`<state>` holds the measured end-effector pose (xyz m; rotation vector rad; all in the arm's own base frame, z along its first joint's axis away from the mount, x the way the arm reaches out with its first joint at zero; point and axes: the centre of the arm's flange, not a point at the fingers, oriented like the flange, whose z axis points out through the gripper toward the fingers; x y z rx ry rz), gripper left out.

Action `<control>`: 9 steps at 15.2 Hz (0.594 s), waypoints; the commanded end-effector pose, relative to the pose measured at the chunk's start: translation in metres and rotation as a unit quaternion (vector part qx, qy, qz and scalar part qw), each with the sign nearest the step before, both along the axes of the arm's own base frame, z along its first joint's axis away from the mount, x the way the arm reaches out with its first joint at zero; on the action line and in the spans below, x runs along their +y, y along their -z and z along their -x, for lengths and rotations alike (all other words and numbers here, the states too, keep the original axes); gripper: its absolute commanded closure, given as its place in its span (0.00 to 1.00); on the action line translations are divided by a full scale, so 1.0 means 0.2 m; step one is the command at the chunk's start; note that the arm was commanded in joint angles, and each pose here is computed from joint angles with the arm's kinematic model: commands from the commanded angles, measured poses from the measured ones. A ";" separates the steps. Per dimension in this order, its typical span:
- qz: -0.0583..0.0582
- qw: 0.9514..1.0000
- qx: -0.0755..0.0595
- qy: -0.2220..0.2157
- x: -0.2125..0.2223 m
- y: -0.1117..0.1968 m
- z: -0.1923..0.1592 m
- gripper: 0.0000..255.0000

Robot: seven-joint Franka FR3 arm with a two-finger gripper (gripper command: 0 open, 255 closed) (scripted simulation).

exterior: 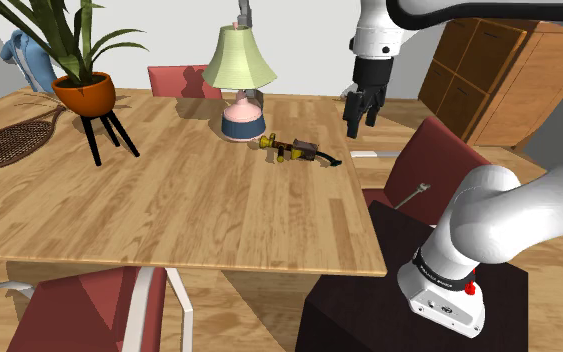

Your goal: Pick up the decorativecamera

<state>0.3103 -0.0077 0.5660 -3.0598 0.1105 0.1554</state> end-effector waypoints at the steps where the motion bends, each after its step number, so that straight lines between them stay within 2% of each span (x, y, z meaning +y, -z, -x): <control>1: 0.000 1.000 0.000 0.000 0.00 0.00 0.00 0.00; 9: -0.010 0.999 -0.032 0.006 -0.21 0.29 -0.35 0.00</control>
